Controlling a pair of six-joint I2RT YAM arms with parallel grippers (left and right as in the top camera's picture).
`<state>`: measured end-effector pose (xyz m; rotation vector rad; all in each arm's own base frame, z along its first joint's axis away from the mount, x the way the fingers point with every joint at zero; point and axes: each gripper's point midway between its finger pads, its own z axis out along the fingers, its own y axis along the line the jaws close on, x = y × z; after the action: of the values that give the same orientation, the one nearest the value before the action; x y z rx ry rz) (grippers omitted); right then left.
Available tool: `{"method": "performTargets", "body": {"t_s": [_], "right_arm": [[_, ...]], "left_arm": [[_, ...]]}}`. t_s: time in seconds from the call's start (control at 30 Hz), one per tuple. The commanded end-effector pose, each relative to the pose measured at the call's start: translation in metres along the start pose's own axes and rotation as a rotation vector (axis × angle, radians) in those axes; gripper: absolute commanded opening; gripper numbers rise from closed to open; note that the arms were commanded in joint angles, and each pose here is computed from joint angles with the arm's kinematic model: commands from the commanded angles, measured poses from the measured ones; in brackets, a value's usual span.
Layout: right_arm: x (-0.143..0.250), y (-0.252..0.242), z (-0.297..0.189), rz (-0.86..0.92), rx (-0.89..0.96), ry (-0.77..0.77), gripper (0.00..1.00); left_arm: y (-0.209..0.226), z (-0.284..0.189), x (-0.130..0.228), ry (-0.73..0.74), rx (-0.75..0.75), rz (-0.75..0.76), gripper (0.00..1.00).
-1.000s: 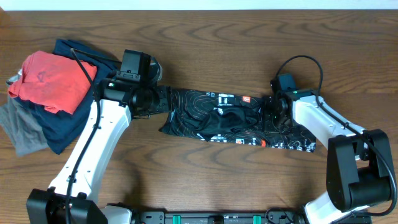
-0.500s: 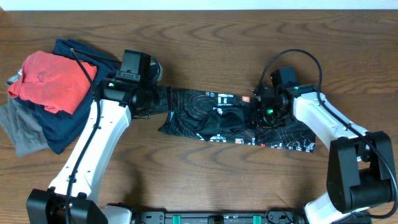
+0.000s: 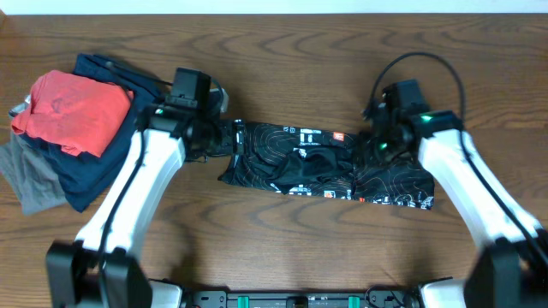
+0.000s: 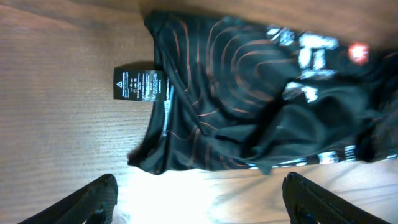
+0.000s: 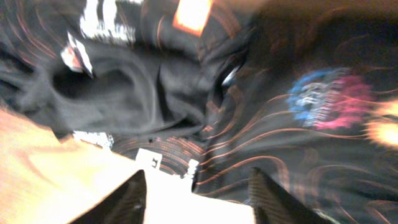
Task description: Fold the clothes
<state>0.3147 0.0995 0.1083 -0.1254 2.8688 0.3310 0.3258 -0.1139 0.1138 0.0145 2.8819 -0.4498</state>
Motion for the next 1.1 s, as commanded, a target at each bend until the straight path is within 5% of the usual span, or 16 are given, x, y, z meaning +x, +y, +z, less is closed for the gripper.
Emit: {"method": "performTargets", "body": {"t_s": [0.0, 0.47, 0.63, 0.87, 0.93, 1.0, 1.07], "right_arm": [[-0.012, -0.013, -0.026, 0.056, 0.087, -0.095, 0.56], [0.004, -0.023, -0.029, 0.069, 0.144, -0.042, 0.55], [0.004, -0.023, -0.029, 0.076, 0.143, -0.042, 0.54], [0.004, -0.023, -0.029, 0.076, 0.144, -0.041, 0.54], [0.004, -0.023, -0.029, 0.076, 0.144, -0.041, 0.54], [0.004, -0.023, -0.029, 0.076, 0.144, -0.041, 0.54], [0.004, -0.024, -0.029, 0.076, 0.149, -0.041, 0.54]], "left_arm": [[0.015, 0.035, 0.014, 0.112, -0.028, 0.068, 0.87], [0.025, 0.112, 0.024, 0.246, 0.03, 0.102, 0.87], [0.017, 0.127, 0.039, 0.31, 0.061, 0.105, 0.8], [0.002, 0.136, 0.05, 0.342, 0.07, 0.147, 0.49], [0.002, 0.136, 0.049, 0.339, 0.071, 0.15, 0.36], [0.003, 0.136, 0.048, 0.336, 0.067, 0.148, 0.12], [0.01, 0.134, 0.046, 0.332, 0.042, 0.14, 0.06]]}}
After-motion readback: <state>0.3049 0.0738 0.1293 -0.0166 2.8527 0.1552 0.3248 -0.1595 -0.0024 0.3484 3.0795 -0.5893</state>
